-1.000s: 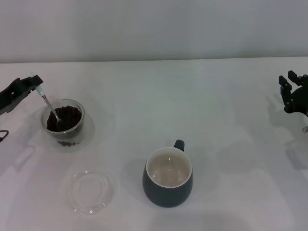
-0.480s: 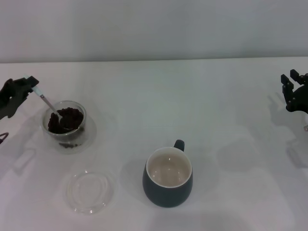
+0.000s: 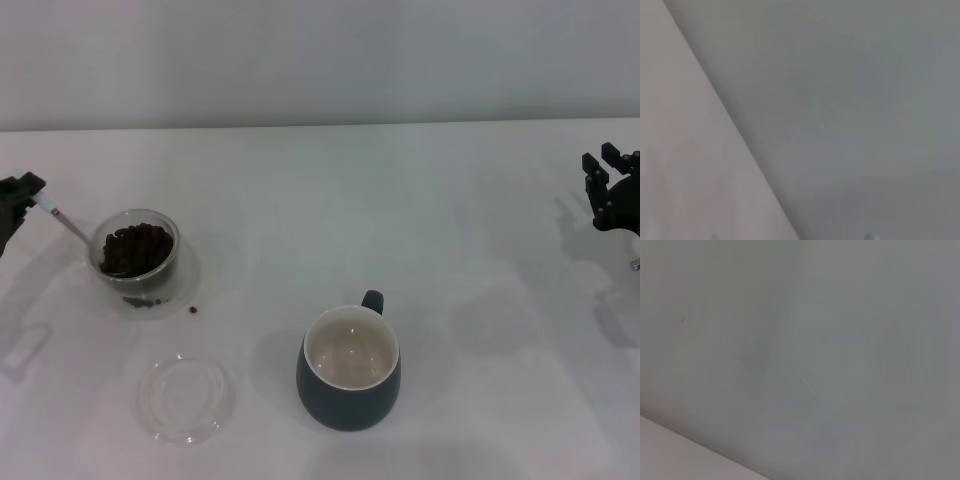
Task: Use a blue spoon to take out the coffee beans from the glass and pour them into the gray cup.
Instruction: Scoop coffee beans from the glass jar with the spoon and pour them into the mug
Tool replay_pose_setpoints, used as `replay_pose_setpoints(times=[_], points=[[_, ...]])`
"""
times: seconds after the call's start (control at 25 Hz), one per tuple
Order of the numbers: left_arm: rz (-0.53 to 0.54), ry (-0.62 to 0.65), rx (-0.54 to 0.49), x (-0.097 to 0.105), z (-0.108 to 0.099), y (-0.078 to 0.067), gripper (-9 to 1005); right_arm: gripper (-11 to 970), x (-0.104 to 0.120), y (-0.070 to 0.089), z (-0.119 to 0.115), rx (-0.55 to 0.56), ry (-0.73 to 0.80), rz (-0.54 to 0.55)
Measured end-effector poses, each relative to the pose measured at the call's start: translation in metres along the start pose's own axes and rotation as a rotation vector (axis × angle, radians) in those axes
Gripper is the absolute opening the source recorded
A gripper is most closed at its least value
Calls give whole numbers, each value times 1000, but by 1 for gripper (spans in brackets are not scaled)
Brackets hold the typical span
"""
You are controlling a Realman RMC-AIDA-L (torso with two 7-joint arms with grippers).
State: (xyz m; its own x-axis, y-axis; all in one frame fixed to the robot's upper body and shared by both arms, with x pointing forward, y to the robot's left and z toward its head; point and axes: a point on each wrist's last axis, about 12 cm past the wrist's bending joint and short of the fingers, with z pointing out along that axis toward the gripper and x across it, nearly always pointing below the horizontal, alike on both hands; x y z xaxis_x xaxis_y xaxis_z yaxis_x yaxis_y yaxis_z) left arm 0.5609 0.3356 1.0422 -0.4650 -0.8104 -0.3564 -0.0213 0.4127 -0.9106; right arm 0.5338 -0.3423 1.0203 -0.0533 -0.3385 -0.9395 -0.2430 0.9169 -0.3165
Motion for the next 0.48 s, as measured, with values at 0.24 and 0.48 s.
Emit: replay_pose_setpoints(times=[0.24, 0.48], points=[[6, -4, 40, -1, -5, -2, 123, 280, -1, 0, 1, -3, -2, -2], [36, 19, 98, 0, -2, -12, 124, 281, -2, 1, 3, -8, -7, -7]])
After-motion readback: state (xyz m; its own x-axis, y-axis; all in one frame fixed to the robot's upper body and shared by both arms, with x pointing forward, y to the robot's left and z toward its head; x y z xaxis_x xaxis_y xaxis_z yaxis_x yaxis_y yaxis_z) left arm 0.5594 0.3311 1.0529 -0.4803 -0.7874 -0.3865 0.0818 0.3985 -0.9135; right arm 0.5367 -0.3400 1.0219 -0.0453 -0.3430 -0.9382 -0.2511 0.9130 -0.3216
